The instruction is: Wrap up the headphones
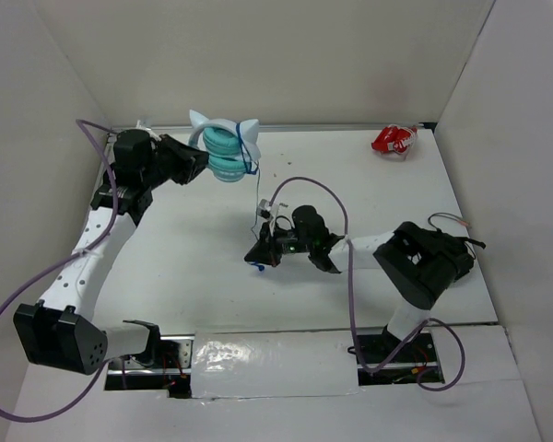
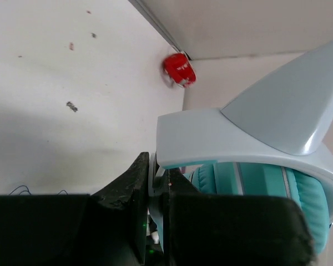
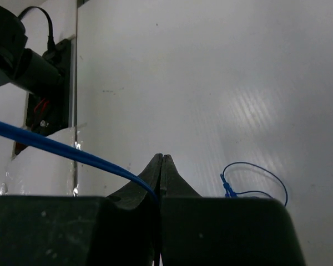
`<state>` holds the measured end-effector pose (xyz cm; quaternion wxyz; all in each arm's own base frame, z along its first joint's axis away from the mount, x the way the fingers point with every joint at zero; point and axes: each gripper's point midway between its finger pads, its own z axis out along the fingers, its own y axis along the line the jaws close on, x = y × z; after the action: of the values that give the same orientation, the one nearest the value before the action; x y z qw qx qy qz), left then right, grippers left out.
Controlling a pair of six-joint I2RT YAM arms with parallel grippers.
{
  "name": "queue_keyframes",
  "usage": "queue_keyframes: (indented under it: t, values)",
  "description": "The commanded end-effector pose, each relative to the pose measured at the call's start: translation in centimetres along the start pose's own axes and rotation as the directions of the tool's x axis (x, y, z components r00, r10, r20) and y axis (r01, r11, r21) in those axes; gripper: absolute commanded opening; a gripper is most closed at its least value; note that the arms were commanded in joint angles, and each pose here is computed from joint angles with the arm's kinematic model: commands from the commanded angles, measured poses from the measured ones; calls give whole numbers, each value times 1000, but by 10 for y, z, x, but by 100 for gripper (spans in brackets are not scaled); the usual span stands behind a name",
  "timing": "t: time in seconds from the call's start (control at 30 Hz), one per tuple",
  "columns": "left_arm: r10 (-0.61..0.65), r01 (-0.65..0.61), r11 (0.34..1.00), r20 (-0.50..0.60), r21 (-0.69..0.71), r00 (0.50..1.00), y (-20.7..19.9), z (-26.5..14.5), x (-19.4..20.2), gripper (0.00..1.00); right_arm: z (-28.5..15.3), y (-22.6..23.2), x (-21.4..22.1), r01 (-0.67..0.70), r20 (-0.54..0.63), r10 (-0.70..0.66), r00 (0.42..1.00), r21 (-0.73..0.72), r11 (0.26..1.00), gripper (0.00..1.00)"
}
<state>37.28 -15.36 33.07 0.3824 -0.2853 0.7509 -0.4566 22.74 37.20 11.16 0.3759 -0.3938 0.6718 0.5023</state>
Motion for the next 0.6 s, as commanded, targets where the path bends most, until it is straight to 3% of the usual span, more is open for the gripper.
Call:
queue_keyframes:
  t: [0.0,0.27,0.4,0.53,0.57]
  values:
    - [-83,76,996,146,51,986,-37,-8,-36,0,17,9,-5,1,21,0,1000,-66,998,0]
    - [-183,217,974,346,-61,920,-33,-4,-82,0,29,26,10,70,-3,-70,998,-42,997,0]
    - [-192,252,963,414,-94,890,-35,-7,-107,0,22,31,5,106,38,-105,994,-19,994,0]
    - [-133,148,988,277,-36,952,-45,-2,-99,0,27,7,13,82,-19,-80,997,85,993,0]
    - [-98,87,994,196,64,976,-66,-6,-91,0,28,0,7,80,-14,-79,997,101,992,0]
